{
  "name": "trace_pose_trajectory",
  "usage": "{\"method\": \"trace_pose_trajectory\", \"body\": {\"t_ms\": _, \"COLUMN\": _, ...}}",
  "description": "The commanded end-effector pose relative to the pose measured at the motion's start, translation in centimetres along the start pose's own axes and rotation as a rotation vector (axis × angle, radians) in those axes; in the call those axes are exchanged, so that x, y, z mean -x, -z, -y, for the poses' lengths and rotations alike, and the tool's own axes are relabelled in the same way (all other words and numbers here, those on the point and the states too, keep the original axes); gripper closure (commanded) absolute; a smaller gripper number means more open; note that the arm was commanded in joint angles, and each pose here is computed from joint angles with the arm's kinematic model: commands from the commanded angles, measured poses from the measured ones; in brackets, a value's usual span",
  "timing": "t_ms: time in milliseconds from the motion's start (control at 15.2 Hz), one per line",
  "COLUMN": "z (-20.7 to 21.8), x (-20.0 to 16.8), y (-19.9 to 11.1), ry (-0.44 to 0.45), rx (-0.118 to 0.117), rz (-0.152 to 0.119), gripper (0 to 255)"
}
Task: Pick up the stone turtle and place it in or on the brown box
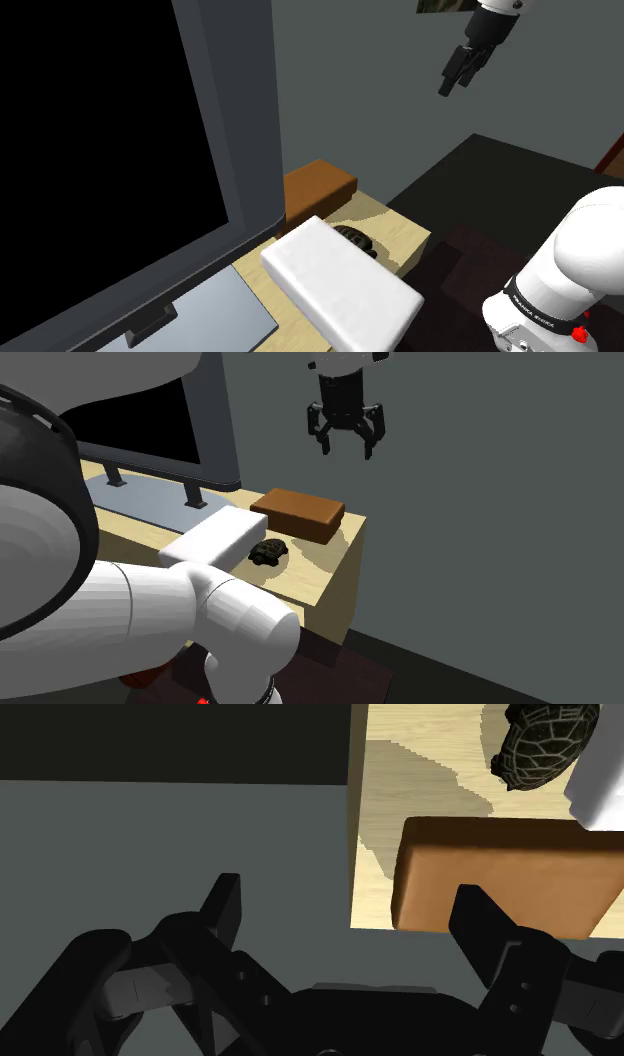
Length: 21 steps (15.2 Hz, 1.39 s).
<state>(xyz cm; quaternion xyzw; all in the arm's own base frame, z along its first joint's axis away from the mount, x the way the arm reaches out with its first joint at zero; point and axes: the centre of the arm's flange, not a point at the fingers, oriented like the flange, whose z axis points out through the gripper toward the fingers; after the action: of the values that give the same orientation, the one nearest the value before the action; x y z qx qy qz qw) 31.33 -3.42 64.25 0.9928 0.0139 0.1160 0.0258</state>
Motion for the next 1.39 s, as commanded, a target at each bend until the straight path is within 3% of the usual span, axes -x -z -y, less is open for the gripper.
{"method": "trace_pose_trajectory", "body": {"t_ms": 0, "z": 0.0, "x": 0.0, "y": 0.0, "ry": 0.000, "rx": 0.000, "rz": 0.000, "gripper": 0}}
{"method": "trace_pose_trajectory", "body": {"t_ms": 1320, "z": 17.1, "x": 4.4, "y": -18.7, "ry": 0.090, "rx": -0.041, "rz": 0.125, "gripper": 0}}
